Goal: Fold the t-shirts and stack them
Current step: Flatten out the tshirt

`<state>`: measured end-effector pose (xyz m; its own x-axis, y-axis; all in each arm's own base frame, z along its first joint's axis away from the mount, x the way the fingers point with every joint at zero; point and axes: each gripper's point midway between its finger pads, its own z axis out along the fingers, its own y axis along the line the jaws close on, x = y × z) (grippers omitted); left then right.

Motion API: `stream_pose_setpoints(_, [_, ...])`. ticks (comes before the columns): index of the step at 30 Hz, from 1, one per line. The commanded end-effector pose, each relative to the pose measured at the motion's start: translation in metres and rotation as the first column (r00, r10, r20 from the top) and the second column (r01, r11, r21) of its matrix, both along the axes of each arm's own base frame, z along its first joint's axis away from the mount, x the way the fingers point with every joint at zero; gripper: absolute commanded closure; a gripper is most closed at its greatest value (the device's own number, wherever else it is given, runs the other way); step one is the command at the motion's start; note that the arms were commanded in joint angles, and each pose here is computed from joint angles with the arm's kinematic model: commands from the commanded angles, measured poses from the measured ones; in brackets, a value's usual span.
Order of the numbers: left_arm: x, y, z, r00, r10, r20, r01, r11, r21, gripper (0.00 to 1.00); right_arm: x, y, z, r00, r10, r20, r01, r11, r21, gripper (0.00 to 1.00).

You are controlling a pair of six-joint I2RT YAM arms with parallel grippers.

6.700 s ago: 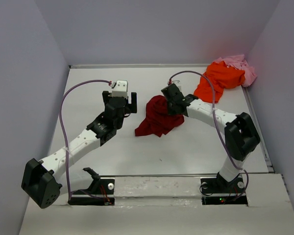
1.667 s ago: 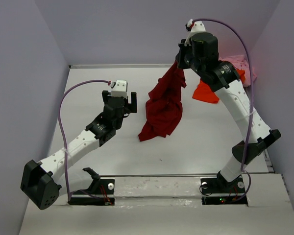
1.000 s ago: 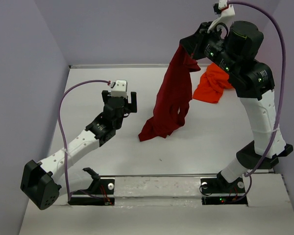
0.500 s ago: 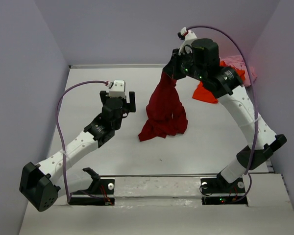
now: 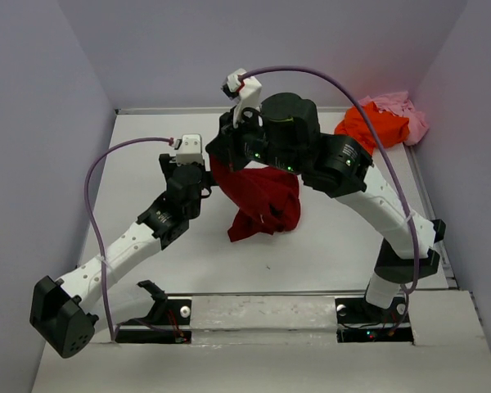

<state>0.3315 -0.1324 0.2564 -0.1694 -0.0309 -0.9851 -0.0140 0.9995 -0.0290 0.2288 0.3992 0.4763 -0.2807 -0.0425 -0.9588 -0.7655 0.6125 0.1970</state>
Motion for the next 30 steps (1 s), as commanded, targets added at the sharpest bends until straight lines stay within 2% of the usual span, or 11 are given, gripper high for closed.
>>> stream_pose_setpoints(1, [-0.003,0.013,0.022,0.995,0.068,0.07,-0.065,0.997,-0.048,0.01,0.011,0.021,0.0,0.999,-0.027,0.023,0.027,1.0,0.005,1.0])
stream_pose_setpoints(4, [-0.006,0.02,0.027,0.991,0.094,0.09,-0.089,0.994,-0.059,0.01,0.012,0.05,-0.011,1.0,0.013,0.019,-0.013,1.0,-0.006,1.0])
stream_pose_setpoints(8, [-0.008,0.025,0.029,0.989,0.111,0.1,-0.105,0.993,-0.06,0.01,0.009,0.054,0.026,0.996,0.039,0.086,-0.046,0.995,0.088,1.0])
stream_pose_setpoints(11, [-0.007,0.023,0.028,0.99,0.104,0.097,-0.099,0.993,-0.058,0.01,0.017,0.028,0.04,0.988,-0.047,0.148,0.036,0.996,0.078,1.0])
stream_pose_setpoints(12, [-0.007,0.022,0.027,0.99,0.101,0.095,-0.096,0.994,-0.057,0.01,0.031,0.018,0.022,0.98,-0.132,0.15,0.13,0.991,0.022,1.0])
stream_pose_setpoints(13, [-0.006,0.022,0.027,0.99,0.101,0.093,-0.096,0.994,-0.056,0.01,0.03,-0.004,0.034,0.968,-0.181,0.171,0.179,0.983,0.032,1.0])
stream_pose_setpoints(16, [-0.005,0.02,0.027,0.991,0.098,0.087,-0.094,0.994,-0.054,0.01,0.055,-0.046,0.013,0.905,-0.37,0.209,0.388,0.92,-0.051,1.0])
stream_pose_setpoints(18, [-0.006,0.021,0.028,0.991,0.097,0.093,-0.092,0.994,-0.058,0.01,0.069,-0.092,0.02,0.832,-0.511,0.217,0.53,0.847,-0.037,1.0])
stream_pose_setpoints(21, [-0.007,0.021,0.028,0.991,0.095,0.094,-0.09,0.994,-0.058,0.01,0.077,-0.137,0.018,0.747,-0.622,0.234,0.648,0.76,-0.049,1.0])
stream_pose_setpoints(27, [-0.004,0.016,0.024,0.994,0.077,0.077,-0.074,0.996,-0.05,0.01,0.082,-0.205,0.021,0.564,-0.757,0.331,0.818,0.566,-0.099,1.0])
stream_pose_setpoints(30, [-0.003,0.013,0.022,0.995,0.068,0.07,-0.065,0.997,-0.046,0.01,0.09,-0.226,-0.005,0.495,-0.788,0.367,0.868,0.468,-0.168,1.0])
